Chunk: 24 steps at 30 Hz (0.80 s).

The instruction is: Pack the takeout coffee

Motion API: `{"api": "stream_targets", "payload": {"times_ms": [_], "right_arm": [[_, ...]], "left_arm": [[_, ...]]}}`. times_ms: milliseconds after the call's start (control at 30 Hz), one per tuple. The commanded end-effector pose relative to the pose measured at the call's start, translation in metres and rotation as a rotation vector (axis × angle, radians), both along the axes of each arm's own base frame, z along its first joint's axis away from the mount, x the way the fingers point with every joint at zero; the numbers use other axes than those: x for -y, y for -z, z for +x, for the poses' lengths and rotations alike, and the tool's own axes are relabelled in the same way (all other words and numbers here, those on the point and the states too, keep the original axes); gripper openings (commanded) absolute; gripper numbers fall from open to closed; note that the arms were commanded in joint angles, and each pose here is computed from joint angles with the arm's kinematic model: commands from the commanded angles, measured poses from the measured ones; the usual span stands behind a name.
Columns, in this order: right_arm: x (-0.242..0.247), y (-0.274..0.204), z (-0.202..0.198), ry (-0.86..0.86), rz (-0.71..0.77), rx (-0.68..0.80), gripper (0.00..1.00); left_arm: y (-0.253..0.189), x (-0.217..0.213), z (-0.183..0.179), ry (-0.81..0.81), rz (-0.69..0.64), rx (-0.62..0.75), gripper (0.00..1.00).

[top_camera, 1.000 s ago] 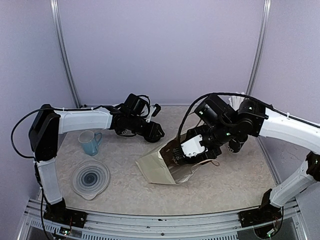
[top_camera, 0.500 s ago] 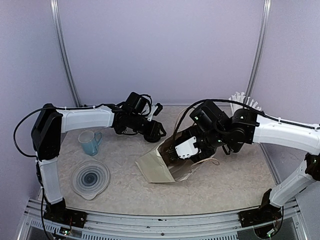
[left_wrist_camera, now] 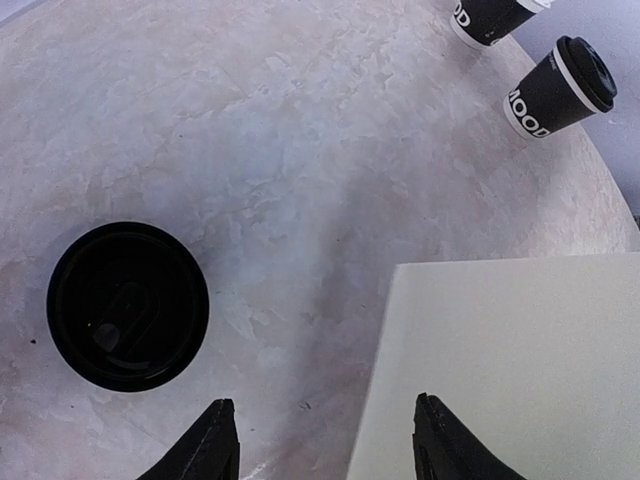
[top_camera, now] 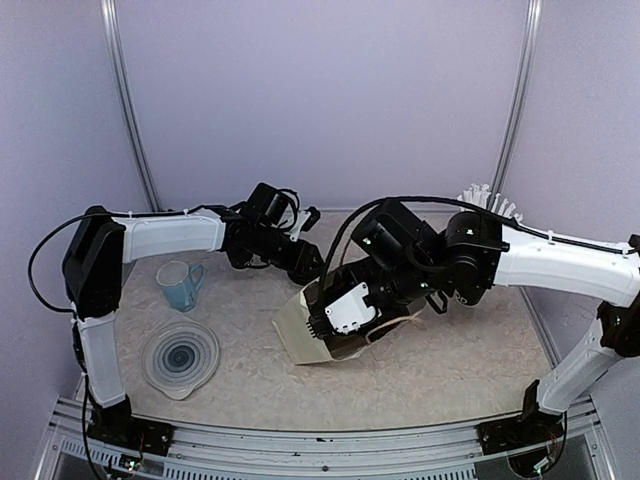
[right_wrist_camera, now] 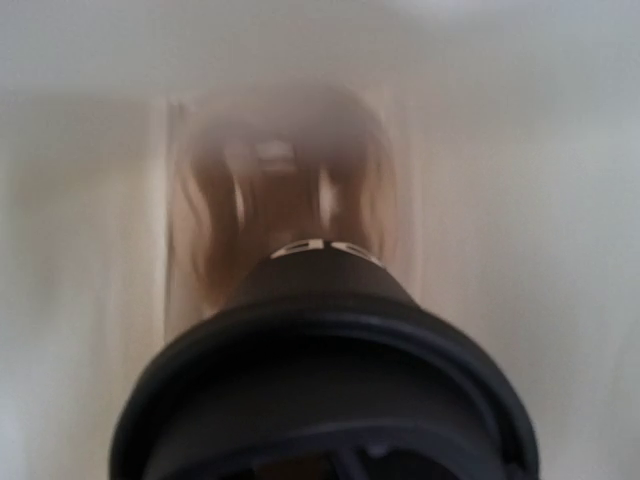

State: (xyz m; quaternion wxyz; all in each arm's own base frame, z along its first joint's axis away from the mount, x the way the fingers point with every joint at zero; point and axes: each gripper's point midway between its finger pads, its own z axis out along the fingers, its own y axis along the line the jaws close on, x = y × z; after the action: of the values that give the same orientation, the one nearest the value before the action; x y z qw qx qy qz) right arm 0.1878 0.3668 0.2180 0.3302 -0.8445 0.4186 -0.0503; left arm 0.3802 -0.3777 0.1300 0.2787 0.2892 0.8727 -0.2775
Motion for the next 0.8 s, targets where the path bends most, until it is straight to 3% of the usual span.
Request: {"api": "stream_targets", "payload": {"times_ms": [0, 200, 500, 767], "right_arm": [[-0.013, -0.005, -0.047, -0.103, -0.018, -0.065, 0.41], [-0.026, 0.005, -0.058, -0.119, -0.033, -0.1, 0.42], [0.008, 0.013, -0.043, -0.036, -0.057, 0.013, 0.41], [0.021, 0.021, -0.033, 0.019, -0.055, 0.028, 0.4]], "left_arm": [[-0.013, -0.01, 0.009, -0.006, -0.017, 0.03, 0.59], [-0.018, -0.012, 0.009, -0.003, -0.033, 0.039, 0.59], [-0.019, 0.001, -0.001, 0.057, -0.088, 0.03, 0.58], [-0.012, 0.026, -0.01, 0.11, -0.103, 0.014, 0.58]]}}
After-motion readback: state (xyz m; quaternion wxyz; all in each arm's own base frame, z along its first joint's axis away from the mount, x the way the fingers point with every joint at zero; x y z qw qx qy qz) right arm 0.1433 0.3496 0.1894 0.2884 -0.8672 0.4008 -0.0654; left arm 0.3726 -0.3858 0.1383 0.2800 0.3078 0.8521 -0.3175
